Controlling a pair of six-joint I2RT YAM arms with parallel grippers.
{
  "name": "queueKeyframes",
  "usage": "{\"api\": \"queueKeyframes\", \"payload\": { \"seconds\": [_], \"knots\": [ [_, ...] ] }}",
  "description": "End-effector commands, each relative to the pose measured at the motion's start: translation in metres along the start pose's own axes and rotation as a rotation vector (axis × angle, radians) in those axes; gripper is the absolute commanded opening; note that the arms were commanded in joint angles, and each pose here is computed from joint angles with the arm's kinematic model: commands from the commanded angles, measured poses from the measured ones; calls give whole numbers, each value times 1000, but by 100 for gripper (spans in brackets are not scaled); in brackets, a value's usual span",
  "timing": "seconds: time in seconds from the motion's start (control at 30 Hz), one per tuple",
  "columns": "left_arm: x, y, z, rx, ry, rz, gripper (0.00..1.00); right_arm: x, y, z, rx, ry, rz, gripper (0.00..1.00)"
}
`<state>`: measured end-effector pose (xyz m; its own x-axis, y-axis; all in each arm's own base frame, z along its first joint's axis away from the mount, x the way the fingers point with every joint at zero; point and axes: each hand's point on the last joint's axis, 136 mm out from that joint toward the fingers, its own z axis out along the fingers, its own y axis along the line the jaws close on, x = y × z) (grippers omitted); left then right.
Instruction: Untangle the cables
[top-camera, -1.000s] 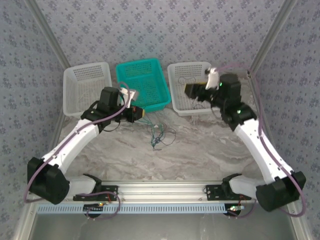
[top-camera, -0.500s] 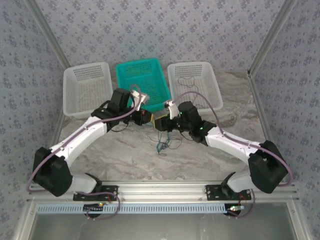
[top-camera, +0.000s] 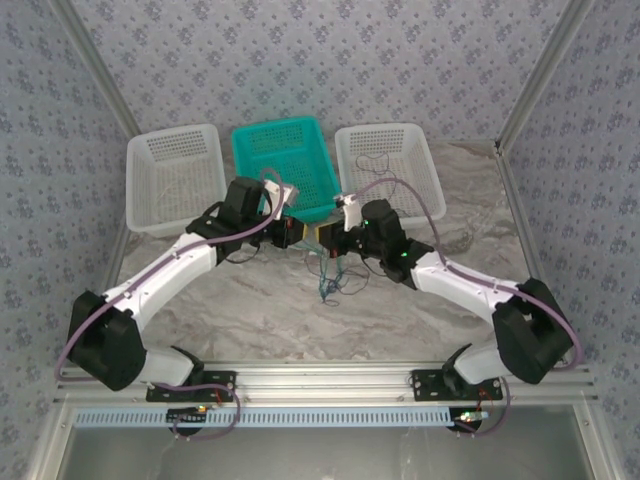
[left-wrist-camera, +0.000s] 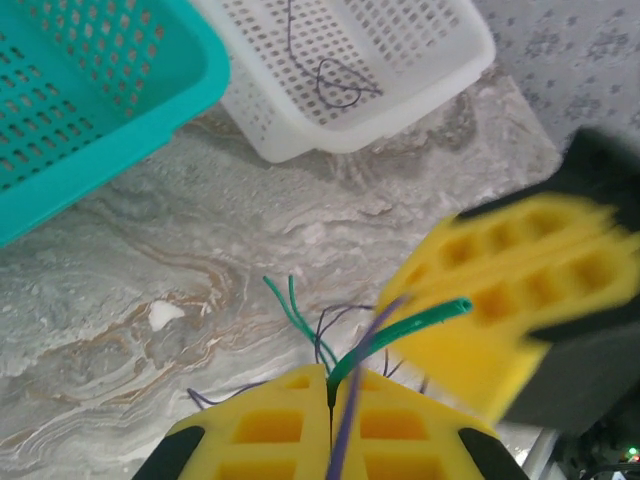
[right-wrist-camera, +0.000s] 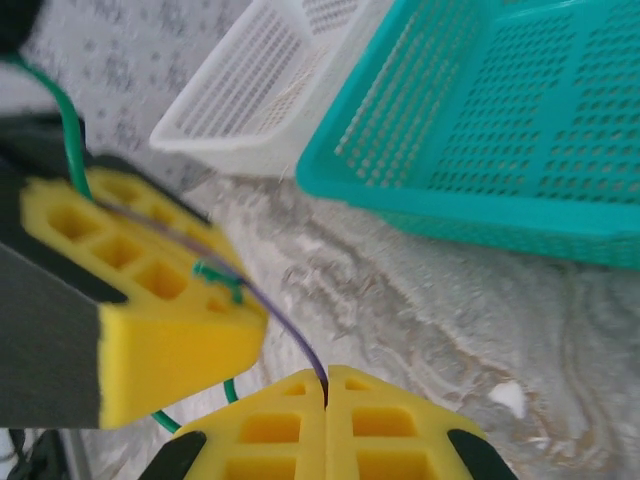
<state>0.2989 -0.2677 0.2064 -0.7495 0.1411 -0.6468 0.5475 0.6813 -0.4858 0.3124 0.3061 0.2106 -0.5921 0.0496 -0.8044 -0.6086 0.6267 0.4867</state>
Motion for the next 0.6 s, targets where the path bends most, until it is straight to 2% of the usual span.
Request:
{"api": "queueKeyframes", "payload": {
  "seconds": [0.0, 0.17, 0.3, 0.43, 0.57],
  "knots": [
    [1, 16, -6, -92, -4, -6, 0, -26, -43, -31, 173, -132, 116, 0],
    [9, 32, -14, -133, -7, -41, 0, -42, -69, -68, 279, -186, 148, 0],
    [23, 65, -22, -275, 12, -82, 0, -62, -73, -100, 323, -262, 158, 0],
    [35, 101, -35, -382, -8, -204, 0, -79, -76, -128, 367, -338, 160, 0],
    [41, 118, -45, -413, -40, -276, 0, -78, -86, -150, 457, -338, 167, 0]
  ]
}}
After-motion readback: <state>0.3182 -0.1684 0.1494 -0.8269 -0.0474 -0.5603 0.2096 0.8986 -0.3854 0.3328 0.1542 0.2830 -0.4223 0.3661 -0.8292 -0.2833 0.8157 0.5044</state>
